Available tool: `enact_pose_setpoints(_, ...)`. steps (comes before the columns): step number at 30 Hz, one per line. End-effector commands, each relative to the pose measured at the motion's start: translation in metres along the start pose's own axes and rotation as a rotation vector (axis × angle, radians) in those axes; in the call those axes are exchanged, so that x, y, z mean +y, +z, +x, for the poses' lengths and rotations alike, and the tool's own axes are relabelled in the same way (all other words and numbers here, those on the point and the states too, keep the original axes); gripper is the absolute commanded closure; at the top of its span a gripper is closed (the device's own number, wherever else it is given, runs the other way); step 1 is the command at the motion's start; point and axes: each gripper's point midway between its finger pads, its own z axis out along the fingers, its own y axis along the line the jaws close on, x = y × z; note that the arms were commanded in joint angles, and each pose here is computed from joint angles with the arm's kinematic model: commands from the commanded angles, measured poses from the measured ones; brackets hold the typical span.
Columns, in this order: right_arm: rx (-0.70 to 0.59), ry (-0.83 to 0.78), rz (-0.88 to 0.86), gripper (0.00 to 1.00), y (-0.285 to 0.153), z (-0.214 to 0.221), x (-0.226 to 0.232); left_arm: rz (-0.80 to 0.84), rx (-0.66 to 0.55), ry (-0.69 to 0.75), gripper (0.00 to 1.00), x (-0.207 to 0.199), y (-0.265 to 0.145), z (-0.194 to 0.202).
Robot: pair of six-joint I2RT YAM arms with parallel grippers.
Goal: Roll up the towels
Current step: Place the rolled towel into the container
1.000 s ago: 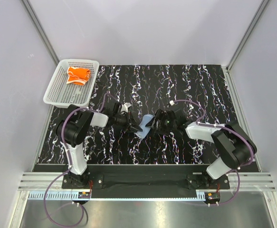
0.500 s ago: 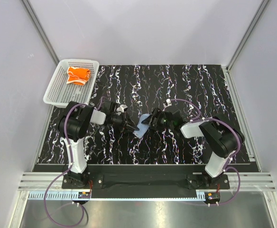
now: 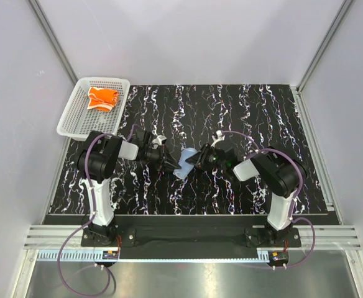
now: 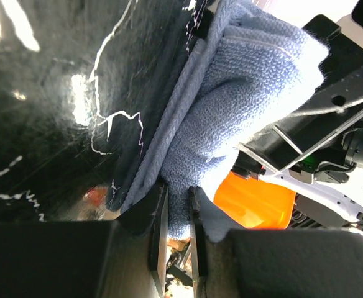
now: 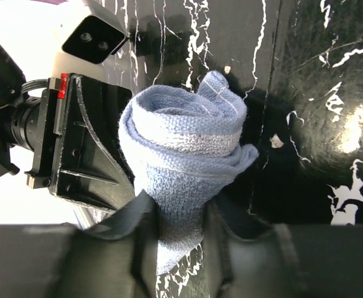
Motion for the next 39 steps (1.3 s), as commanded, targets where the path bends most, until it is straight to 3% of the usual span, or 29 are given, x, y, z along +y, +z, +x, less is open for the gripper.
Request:
enact_pose_setpoints(1,0.049,-0.011,-0.019,0.71,-0.001,0.019,0.001,-0.197,-0.047,-0.145,0.90,0.054,0.004,-0.002)
enact_pose_setpoints(4,0.036,-0.016,-0.031,0.78,-0.007,0.014,0.011,-0.233,-0.079,-0.092,0.80,0.045,-0.004,-0.004)
enact_pose_setpoints(5,0.026,-0.035,-0.050,0.80,-0.011,0.009,0.022,-0.262,-0.104,-0.058,0.71,0.040,-0.011,-0.004)
enact_pose_setpoints(6,0.027,-0.034,-0.049,0.81,-0.013,0.008,0.025,-0.259,-0.108,-0.051,0.71,0.034,-0.014,-0.003)
enact_pose_setpoints(8,0.032,-0.051,-0.034,0.82,-0.019,0.007,0.029,-0.266,-0.150,0.017,0.56,0.021,-0.023,-0.003)
enact_pose_setpoints(13,0.016,-0.096,-0.031,0.82,-0.043,-0.004,0.052,-0.211,-0.222,0.167,0.45,-0.010,-0.039,0.005)
enact_pose_setpoints(23,0.009,-0.157,-0.029,0.83,-0.078,-0.003,0.083,0.134,-0.250,0.495,0.42,-0.112,-0.051,0.043)
enact_pose_setpoints(28,0.014,-0.191,-0.023,0.83,-0.086,0.002,0.096,0.200,-0.265,0.631,0.41,-0.148,-0.059,0.064)
enact_pose_setpoints(39,-0.061,-0.156,-0.188,0.83,-0.119,-0.012,0.155,0.146,-0.247,0.586,0.40,-0.117,-0.052,0.069)
